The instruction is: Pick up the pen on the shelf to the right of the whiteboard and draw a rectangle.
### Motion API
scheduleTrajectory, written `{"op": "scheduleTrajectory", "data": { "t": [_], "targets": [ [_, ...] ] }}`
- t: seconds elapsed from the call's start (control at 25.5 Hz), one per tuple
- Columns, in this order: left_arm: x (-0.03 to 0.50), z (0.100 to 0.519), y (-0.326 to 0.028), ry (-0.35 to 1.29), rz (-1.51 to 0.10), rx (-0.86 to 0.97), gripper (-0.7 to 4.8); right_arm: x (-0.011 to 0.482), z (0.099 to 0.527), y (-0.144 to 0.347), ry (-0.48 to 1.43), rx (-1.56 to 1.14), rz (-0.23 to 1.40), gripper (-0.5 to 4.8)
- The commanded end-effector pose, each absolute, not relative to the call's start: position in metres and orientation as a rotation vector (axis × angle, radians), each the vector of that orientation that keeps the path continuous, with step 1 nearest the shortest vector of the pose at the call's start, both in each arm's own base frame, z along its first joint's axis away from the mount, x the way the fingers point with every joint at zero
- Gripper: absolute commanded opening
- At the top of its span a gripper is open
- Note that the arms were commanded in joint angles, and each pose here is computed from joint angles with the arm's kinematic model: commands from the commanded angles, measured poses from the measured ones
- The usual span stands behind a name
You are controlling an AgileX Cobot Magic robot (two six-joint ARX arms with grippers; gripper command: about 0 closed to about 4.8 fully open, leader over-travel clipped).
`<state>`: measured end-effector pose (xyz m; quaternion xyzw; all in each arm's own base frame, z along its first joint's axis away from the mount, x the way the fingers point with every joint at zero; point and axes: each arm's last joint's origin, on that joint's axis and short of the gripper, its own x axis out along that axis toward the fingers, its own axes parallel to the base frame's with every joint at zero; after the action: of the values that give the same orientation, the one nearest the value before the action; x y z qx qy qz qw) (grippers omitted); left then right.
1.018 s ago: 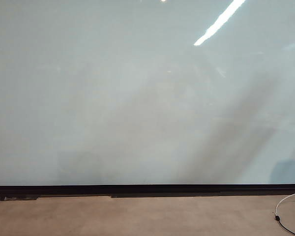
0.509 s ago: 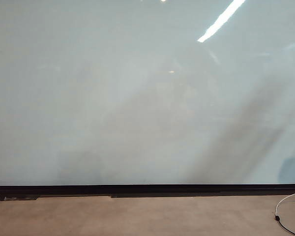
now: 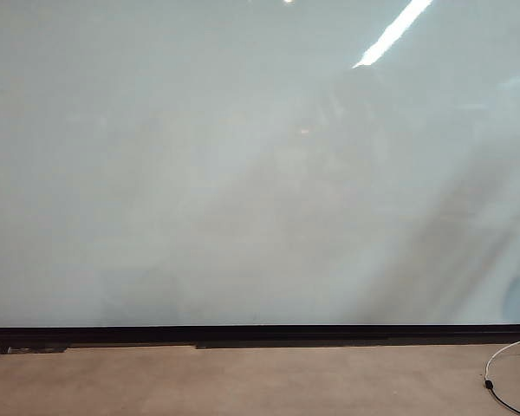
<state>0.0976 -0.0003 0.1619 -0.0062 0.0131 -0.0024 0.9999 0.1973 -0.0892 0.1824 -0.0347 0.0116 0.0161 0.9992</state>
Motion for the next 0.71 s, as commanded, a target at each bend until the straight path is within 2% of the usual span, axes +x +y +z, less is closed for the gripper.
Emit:
{"op": "scheduleTrajectory", "data": {
  "t": [0.04, 0.71],
  "targets": [
    [0.097, 0.163, 0.0, 0.018, -0.005, -0.008, -0.05, 0.204, 0.184, -0.092, 0.007, -0.073, 0.046, 1.63],
    [0.097, 0.163, 0.0, 0.018, -0.005, -0.008, -0.04, 0.232, 0.165, -0.11, 0.021, -0.064, 0.04, 1.72]
  ]
}}
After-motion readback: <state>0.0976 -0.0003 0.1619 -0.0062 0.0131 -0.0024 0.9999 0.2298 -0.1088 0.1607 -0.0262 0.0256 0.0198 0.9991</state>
